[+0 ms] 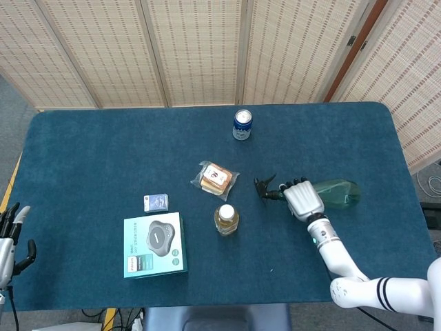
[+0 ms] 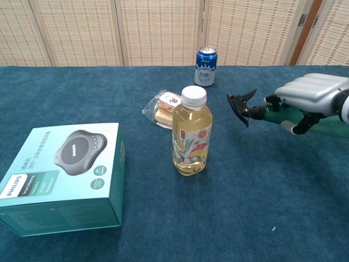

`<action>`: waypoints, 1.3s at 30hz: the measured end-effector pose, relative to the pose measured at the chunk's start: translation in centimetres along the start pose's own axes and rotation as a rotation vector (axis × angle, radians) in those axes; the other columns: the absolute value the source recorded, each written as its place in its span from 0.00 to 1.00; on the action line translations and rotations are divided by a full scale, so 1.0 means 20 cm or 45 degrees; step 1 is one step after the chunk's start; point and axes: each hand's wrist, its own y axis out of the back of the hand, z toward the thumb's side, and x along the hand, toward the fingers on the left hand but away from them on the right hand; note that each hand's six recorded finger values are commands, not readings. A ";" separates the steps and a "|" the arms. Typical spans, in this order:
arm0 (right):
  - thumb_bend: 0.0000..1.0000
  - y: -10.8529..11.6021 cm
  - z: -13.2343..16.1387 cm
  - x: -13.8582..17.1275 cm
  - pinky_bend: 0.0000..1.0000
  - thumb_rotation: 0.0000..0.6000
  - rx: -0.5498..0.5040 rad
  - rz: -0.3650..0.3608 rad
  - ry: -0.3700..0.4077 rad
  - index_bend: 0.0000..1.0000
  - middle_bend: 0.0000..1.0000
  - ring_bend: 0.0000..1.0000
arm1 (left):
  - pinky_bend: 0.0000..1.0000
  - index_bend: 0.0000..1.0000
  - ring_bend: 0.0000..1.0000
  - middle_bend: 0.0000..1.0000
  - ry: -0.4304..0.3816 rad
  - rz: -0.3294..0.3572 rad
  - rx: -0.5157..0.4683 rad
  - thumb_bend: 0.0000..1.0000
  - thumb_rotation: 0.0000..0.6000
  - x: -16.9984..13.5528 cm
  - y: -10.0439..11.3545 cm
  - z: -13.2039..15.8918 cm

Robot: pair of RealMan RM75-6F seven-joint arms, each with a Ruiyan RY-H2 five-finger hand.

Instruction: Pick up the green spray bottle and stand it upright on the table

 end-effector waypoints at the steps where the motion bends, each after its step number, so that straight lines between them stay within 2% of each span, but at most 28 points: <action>1: 0.45 0.02 -0.02 0.01 0.35 1.00 -0.037 -0.024 -0.005 0.45 0.51 0.30 | 0.00 0.05 0.00 0.00 -0.002 -0.003 0.000 0.59 1.00 0.01 0.00 0.00; 13: 0.44 0.22 -0.15 0.16 0.35 1.00 -0.427 -0.302 0.008 0.45 0.51 0.30 | 0.00 0.05 0.00 0.00 -0.006 -0.041 0.006 0.59 1.00 0.04 -0.03 0.03; 22: 0.44 0.29 -0.22 0.24 0.35 1.00 -0.686 -0.450 0.044 0.45 0.51 0.30 | 0.00 0.05 0.00 0.00 -0.041 -0.061 0.016 0.59 1.00 0.03 -0.04 0.09; 31: 0.44 0.29 -0.27 0.30 0.35 1.00 -1.030 -0.555 0.121 0.45 0.51 0.30 | 0.00 0.05 0.00 0.00 -0.068 -0.071 0.029 0.59 1.00 0.03 -0.04 0.14; 39: 0.44 0.26 -0.34 0.36 0.35 1.00 -1.215 -0.655 0.168 0.45 0.51 0.30 | 0.00 0.05 0.00 0.00 -0.078 -0.080 0.038 0.59 1.00 0.04 -0.05 0.15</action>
